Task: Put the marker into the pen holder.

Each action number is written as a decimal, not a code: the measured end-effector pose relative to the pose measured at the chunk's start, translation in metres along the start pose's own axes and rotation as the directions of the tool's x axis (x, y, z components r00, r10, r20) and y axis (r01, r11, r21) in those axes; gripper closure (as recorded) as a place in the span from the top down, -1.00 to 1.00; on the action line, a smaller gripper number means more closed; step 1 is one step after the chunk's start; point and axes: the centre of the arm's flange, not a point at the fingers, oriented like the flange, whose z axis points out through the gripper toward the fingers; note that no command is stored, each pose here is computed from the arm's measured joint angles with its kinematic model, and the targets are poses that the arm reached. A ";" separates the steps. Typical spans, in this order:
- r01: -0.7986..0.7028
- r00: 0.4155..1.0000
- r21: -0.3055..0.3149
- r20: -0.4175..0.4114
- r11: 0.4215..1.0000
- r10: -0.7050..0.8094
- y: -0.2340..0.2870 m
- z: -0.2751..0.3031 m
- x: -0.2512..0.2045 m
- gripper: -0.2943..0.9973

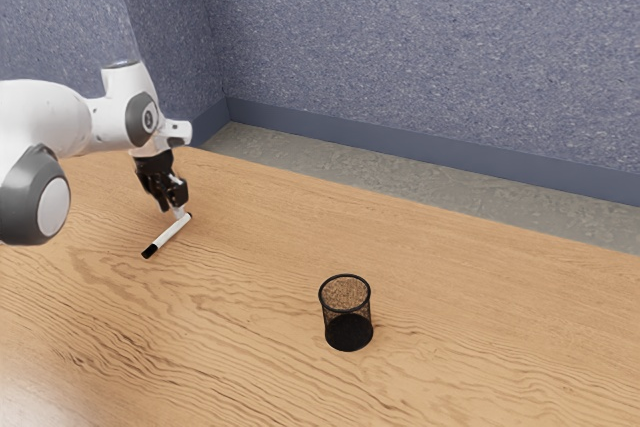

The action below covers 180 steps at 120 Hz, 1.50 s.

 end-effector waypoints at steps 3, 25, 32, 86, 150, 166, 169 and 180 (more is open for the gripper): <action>0.004 1.000 -0.003 -0.001 1.000 -0.004 0.000 0.002 0.000 -0.09; 0.028 1.000 -0.015 -0.001 1.000 -0.028 -0.004 0.019 0.001 -0.11; 0.031 1.000 -0.014 0.001 0.999 -0.031 -0.005 0.023 0.001 -0.11; 0.040 0.999 0.021 -0.018 0.999 -0.040 -0.012 0.028 0.004 -0.57; -0.364 0.895 0.117 -0.231 0.924 0.382 0.212 -0.171 0.032 -0.67; -0.448 0.855 0.089 -0.249 0.890 0.455 0.268 -0.166 0.044 -0.67; -0.461 0.848 0.083 -0.252 0.884 0.466 0.278 -0.164 0.045 -0.67; -0.517 0.815 0.064 -0.268 0.854 0.514 0.324 -0.163 0.049 -0.67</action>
